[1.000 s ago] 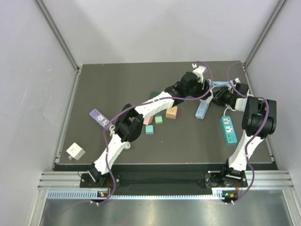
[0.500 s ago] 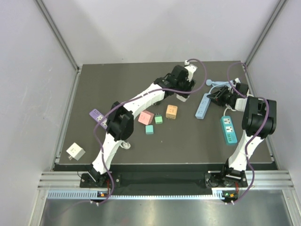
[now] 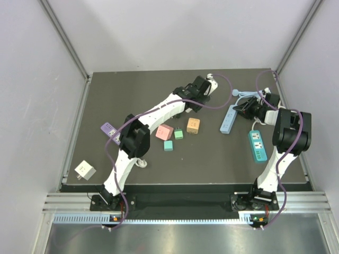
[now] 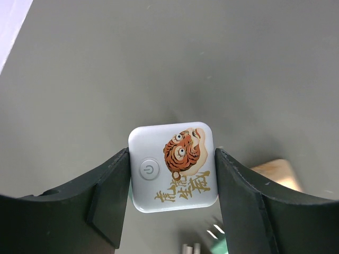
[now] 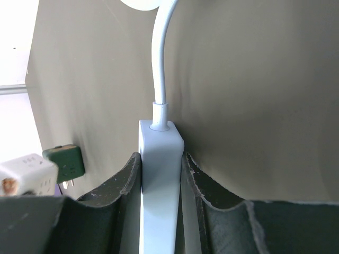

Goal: Pull the plug off the socket

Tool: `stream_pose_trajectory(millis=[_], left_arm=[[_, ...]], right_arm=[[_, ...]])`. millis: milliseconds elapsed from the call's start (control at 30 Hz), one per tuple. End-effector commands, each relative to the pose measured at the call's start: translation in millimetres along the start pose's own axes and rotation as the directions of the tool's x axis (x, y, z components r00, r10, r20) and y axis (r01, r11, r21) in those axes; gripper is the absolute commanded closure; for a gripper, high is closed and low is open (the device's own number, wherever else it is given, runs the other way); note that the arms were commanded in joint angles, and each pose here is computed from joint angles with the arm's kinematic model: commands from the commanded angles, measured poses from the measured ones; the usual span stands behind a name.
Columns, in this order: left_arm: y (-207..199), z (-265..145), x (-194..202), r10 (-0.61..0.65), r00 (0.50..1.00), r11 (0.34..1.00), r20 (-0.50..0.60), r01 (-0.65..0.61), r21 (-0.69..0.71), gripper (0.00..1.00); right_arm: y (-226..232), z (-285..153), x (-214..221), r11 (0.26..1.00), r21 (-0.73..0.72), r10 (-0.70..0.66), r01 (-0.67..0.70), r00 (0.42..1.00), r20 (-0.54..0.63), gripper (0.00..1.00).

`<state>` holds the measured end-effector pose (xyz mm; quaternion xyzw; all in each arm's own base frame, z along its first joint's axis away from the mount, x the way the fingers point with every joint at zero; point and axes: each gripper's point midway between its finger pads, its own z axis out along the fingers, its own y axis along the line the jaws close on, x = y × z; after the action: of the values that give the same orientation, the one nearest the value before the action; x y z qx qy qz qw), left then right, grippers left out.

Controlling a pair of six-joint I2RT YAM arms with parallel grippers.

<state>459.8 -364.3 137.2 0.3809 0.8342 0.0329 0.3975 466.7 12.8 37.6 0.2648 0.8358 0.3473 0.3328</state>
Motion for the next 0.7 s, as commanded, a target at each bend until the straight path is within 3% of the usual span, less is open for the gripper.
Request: stream_pose_trajectory(millis=[0,300,400,433,533,567,633,667], left_arm=[[16.0,6.5,5.7,0.087,0.996,0.989,-0.034,-0.09,-0.118,1.0],[-0.1,16.3,3.7,0.089,0.996,0.99,-0.005,-0.089,-0.109,0.99],[-7.6,19.8,5.5,0.092,0.996,0.991,-0.008,-0.092,-0.098,0.8],[-8.7,19.9,6.0,0.092,0.996,0.991,-0.01,-0.093,-0.096,0.69],[-10.0,20.4,7.5,0.087,0.996,0.992,-0.015,-0.088,-0.092,0.57],[-9.8,19.7,7.7,0.086,0.996,0.992,-0.016,-0.087,-0.092,0.41],[-9.5,17.6,6.4,0.076,0.997,0.993,-0.012,-0.076,-0.091,0.35],[-8.3,14.8,4.2,0.067,0.998,0.993,-0.006,-0.068,-0.093,0.23]], right_arm=[[-44.8,2.9,13.2,0.989,0.146,-0.009,0.011,1.0,-0.012,1.0],[-44.8,4.0,13.3,0.99,0.144,-0.006,0.008,1.0,-0.016,1.0],[-44.3,4.2,14.2,0.99,0.143,-0.005,0.008,1.0,-0.019,1.0],[-45.2,4.2,14.1,0.99,0.144,-0.004,0.006,1.0,-0.019,1.0],[-45.4,4.5,13.9,0.99,0.144,-0.005,0.008,1.0,-0.019,1.0],[-44.9,4.8,14.4,0.99,0.143,-0.004,0.007,1.0,-0.02,1.0],[-44.9,4.3,13.5,0.99,0.143,-0.004,0.007,1.0,-0.018,1.0],[-45.0,4.8,14.4,0.99,0.143,-0.006,0.009,1.0,-0.021,1.0]])
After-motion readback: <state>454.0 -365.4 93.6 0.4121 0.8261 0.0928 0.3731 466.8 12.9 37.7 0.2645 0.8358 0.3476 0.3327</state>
